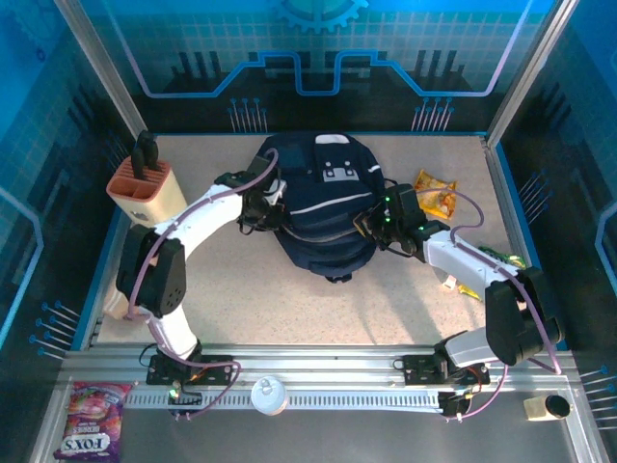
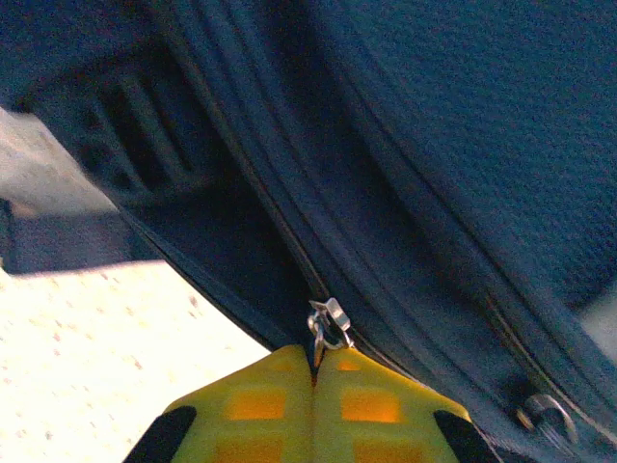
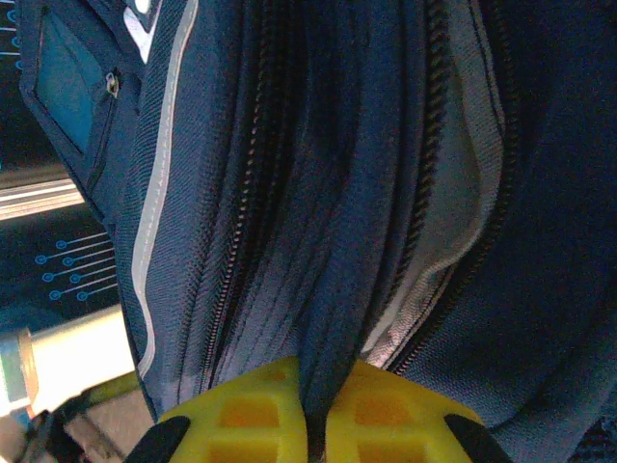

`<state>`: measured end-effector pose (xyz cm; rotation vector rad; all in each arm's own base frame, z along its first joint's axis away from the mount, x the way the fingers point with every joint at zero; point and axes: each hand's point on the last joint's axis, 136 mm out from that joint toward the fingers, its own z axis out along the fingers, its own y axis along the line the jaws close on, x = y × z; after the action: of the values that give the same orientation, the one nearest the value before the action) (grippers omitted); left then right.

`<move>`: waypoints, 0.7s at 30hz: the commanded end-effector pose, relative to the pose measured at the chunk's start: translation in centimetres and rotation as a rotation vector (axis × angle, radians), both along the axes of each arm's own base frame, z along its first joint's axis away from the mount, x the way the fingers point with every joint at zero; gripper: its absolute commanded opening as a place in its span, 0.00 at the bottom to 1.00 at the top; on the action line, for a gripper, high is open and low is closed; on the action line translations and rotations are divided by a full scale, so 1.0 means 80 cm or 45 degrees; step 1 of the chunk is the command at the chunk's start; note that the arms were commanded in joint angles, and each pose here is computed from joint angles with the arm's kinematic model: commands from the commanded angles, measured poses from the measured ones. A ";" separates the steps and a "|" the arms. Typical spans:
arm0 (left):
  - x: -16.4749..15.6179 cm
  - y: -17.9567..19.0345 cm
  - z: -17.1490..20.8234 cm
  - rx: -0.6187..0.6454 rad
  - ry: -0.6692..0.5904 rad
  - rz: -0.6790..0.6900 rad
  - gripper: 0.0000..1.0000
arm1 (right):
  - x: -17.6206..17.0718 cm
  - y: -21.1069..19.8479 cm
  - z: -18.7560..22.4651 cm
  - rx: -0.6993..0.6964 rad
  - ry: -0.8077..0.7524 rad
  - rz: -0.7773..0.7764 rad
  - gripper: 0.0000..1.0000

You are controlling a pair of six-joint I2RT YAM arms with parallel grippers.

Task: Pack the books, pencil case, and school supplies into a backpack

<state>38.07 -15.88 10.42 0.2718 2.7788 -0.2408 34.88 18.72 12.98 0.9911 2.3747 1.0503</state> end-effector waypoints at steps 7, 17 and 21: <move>0.092 0.026 0.029 0.050 -0.275 0.051 0.08 | -0.009 -0.005 0.006 -0.073 -0.048 -0.002 0.09; 0.039 0.036 0.072 -0.106 -0.283 0.246 0.49 | -0.021 -0.014 0.026 -0.215 -0.113 0.075 0.59; -0.011 0.056 0.081 -0.177 -0.281 0.410 0.64 | -0.019 -0.026 0.044 -0.338 -0.184 0.116 0.72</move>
<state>39.43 -12.45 15.50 0.0034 2.5545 -0.2401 33.11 17.52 14.43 0.8064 2.4001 0.8783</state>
